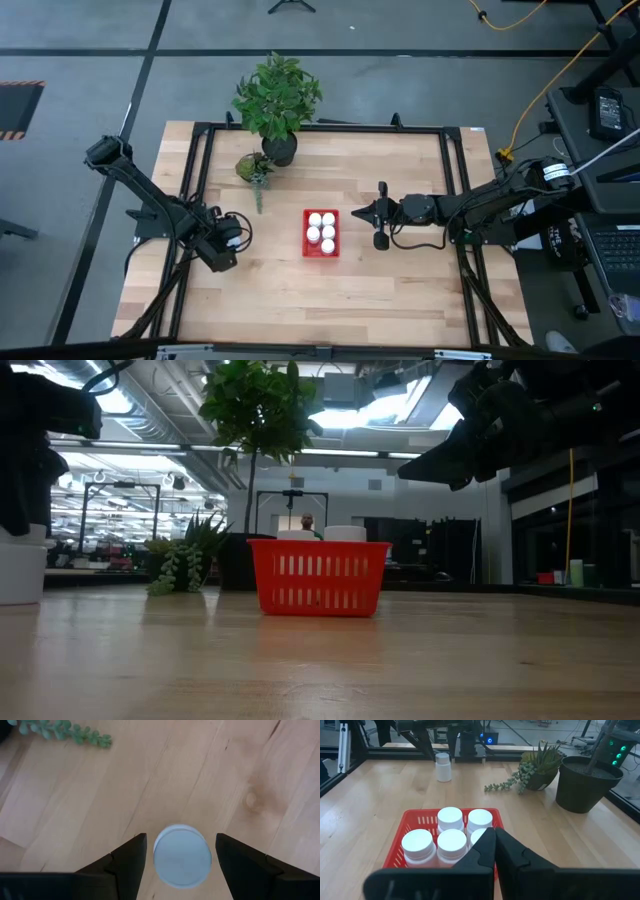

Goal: Pick and place pill bottles into a basket
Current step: Put the white medicine bottle into the red bin

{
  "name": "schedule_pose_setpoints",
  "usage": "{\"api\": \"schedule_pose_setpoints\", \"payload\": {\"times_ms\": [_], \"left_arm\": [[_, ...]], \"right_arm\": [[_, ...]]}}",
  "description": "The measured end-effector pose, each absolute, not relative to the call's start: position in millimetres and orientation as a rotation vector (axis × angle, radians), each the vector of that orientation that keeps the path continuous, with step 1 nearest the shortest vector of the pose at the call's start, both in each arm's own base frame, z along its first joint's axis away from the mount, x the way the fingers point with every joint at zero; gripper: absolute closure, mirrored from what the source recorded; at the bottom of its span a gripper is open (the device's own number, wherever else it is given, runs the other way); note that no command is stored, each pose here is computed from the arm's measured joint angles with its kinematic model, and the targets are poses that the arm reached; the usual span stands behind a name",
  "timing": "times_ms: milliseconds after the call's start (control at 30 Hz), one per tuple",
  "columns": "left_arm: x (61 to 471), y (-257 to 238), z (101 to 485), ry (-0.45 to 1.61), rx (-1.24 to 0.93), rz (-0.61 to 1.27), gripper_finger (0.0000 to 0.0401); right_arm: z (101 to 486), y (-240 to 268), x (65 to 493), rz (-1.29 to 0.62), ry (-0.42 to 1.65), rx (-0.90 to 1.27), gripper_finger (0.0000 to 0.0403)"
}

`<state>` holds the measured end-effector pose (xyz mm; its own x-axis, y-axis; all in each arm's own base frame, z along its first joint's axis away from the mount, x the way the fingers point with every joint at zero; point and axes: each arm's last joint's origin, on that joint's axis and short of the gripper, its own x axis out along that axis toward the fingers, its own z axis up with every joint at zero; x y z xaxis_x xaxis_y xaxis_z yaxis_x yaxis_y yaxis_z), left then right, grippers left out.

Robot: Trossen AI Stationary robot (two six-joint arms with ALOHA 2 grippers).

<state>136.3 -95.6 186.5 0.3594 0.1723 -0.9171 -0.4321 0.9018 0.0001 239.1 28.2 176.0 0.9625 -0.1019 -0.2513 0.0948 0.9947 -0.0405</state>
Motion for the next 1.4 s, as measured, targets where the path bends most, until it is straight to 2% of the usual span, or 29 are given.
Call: {"api": "schedule_pose_setpoints", "payload": {"times_ms": [133, 467, 1400], "left_arm": [[136.2, -95.6, 186.5, 1.141, -0.260, 0.395, 0.0178], [135.6, -96.5, 186.1, 1.173, -0.280, 0.377, 0.0238], [144.3, -102.9, 194.3, 1.109, -0.237, 0.268, 0.0245]], "right_arm": [[176.0, 28.2, 239.1, -0.099, 0.256, -0.029, 0.0396], [176.0, 28.2, 239.1, -0.099, 0.256, -0.028, 0.0396], [176.1, 28.1, 239.2, -0.100, 0.256, -0.029, 0.0396]]}}
